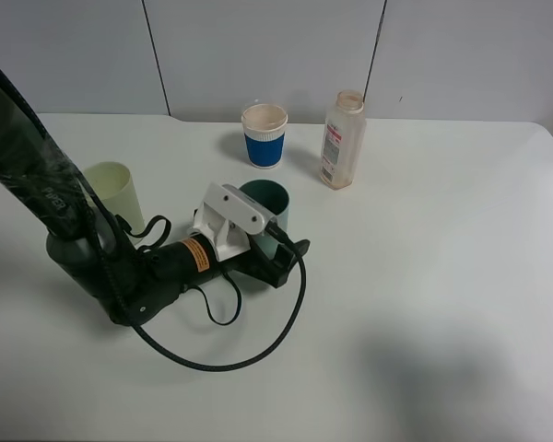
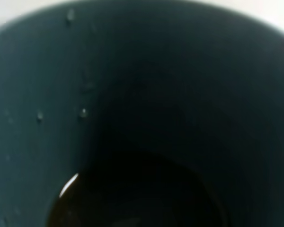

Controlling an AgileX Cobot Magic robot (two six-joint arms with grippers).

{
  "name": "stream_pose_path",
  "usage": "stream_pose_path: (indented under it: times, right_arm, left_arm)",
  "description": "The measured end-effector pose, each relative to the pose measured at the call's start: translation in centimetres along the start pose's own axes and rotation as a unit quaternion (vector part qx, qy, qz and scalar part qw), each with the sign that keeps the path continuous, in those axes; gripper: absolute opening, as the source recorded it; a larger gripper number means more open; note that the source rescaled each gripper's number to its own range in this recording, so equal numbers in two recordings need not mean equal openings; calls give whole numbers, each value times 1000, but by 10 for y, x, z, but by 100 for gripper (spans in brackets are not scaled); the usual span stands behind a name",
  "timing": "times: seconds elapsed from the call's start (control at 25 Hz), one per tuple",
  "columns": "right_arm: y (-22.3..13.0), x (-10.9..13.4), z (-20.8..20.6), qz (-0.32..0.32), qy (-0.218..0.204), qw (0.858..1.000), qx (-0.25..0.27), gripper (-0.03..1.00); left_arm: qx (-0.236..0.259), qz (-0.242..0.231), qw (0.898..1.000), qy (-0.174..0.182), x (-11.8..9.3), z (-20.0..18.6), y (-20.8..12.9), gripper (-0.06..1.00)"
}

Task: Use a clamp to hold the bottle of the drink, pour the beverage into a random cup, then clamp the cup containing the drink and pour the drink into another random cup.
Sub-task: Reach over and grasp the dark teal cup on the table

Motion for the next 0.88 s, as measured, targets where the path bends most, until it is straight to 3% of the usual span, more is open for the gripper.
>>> stream_pose_path:
  times: [0.36,0.48,0.52,0.56,0.6,0.64,0.88]
  right_arm:
    - [0,0,0,0,0,1000,0,100]
    - [0,0,0,0,0,1000,0,100]
    - [0,0,0,0,0,1000,0,100]
    - [0,0,0,0,0,1000,0,100]
    - [0,0,0,0,0,1000,0,100]
    - [0,0,0,0,0,1000,0,100]
    - [0,0,0,0,0,1000,0,100]
  left_arm:
    - [4,-1,1000,1,1,0,-3,86]
    - [7,-1,1000,2,2,0,-6,61]
    - [7,-1,1000,2,2,0,-6,48]
    - [7,-1,1000,2,2,0,-6,48]
    - [7,-1,1000,3,2,0,-6,17]
    - [7,0,1000,2,2,0,-6,1]
    - [7,-1,1000,1,2,0,-6,0]
Point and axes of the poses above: a point on each arm's last joint axis where the gripper is mounted, z pointing out along that axis toward the gripper, x along the wrist's bending axis when the last joint is at zero, y = z × x, the point moved 9 cm from there along z, pointing out along that axis toward the gripper, and after that the axes turned 14 degrees about -z, right-handed, at the moved point
